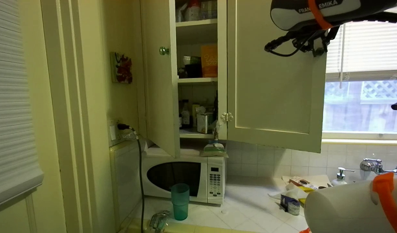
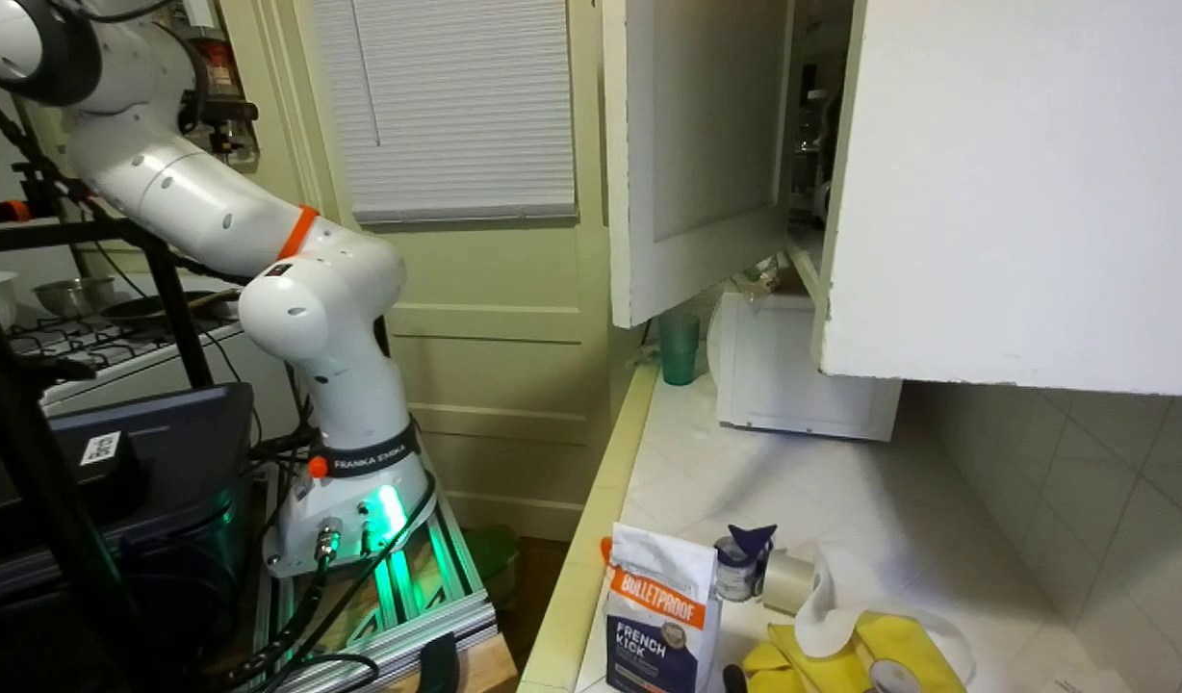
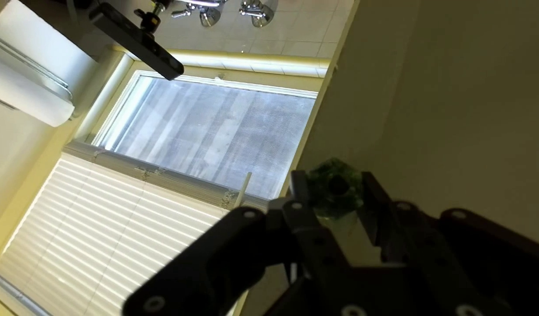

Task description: Open the cabinets

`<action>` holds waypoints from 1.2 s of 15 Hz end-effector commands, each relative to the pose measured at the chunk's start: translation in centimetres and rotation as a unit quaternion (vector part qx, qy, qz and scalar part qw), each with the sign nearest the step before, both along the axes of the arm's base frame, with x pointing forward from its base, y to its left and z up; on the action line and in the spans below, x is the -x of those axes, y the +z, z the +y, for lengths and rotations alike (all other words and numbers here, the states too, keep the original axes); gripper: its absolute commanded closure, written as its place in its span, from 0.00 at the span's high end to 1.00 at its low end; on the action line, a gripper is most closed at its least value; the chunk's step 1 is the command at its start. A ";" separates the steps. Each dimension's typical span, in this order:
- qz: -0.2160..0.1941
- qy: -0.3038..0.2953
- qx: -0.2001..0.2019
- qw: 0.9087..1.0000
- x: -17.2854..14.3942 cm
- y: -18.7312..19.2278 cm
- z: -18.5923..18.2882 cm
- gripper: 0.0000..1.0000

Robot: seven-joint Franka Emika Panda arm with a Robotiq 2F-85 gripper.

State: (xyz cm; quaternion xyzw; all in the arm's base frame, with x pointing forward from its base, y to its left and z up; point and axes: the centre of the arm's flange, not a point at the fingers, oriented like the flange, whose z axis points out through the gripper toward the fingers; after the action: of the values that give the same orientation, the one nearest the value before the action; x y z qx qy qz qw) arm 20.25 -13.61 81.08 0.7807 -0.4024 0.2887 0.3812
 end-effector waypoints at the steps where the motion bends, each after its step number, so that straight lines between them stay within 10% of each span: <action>1: 0.000 0.058 -0.045 0.997 -5.1 -4.2 3.9 0.08; 18: -0.007 0.035 -0.022 0.999 -5.5 -5.2 8.0 0.08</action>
State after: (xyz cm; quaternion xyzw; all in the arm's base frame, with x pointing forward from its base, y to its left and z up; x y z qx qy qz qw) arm 20.37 -8.10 80.49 0.7626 -0.4153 0.2844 0.4063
